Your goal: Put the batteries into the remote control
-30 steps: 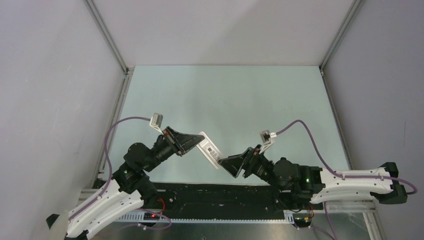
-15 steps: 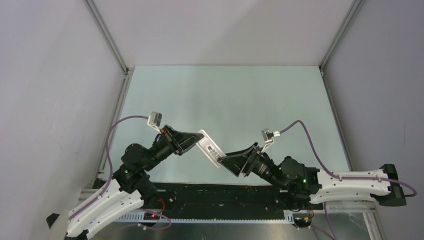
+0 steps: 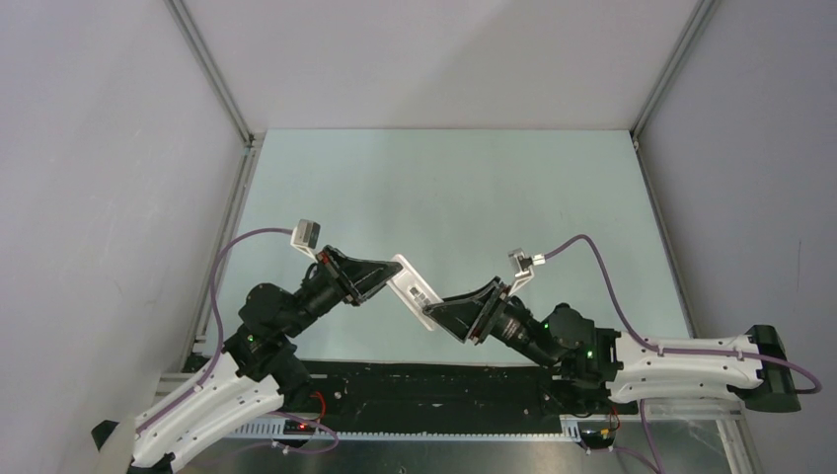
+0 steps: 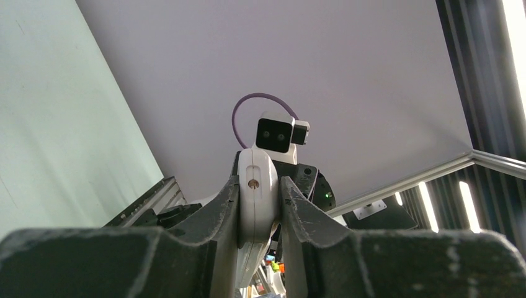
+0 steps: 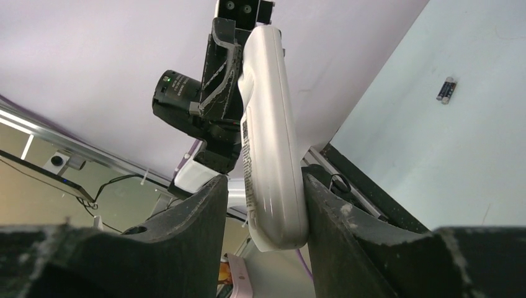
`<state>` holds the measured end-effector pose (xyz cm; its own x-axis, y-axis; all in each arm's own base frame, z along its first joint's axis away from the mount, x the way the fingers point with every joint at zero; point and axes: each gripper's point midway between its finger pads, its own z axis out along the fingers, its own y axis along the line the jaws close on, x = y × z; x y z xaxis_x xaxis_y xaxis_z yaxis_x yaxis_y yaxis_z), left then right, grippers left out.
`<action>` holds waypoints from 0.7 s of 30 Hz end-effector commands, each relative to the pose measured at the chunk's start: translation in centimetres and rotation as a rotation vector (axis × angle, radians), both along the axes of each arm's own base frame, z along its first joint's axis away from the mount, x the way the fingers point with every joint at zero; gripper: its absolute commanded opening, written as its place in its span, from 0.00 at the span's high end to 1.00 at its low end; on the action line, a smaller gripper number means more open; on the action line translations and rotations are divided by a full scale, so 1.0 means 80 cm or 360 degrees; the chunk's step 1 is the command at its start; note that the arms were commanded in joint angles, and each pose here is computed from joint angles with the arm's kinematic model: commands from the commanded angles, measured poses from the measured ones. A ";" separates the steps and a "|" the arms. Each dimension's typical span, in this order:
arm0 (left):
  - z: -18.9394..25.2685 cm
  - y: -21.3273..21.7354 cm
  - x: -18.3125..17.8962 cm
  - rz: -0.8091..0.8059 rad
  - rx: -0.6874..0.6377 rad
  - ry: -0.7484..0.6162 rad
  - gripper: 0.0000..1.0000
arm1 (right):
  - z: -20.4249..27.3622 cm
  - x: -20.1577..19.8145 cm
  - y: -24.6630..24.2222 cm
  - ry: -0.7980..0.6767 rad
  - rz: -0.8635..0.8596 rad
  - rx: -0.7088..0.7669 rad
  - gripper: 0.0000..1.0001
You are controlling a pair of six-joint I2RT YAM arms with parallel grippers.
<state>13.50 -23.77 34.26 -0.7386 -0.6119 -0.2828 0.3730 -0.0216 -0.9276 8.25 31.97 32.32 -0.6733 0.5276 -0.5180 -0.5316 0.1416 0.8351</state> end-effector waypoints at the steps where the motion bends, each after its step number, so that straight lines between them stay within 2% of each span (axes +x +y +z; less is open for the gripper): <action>1: 0.018 0.001 -0.006 -0.0028 -0.0080 -0.0039 1.00 | 0.020 -0.003 0.001 -0.0032 0.0033 0.0094 0.49; 10: 0.020 0.002 -0.003 -0.0008 -0.0092 -0.0038 1.00 | 0.020 -0.004 0.005 -0.0014 0.0075 0.0113 0.50; 19: 0.017 0.002 0.000 0.0004 -0.0089 -0.0026 1.00 | 0.020 -0.003 0.007 -0.0005 0.0082 0.0118 0.70; 21: 0.014 0.001 0.001 0.0009 -0.0088 -0.0009 0.96 | 0.020 -0.003 0.006 -0.0024 0.0077 0.0111 0.76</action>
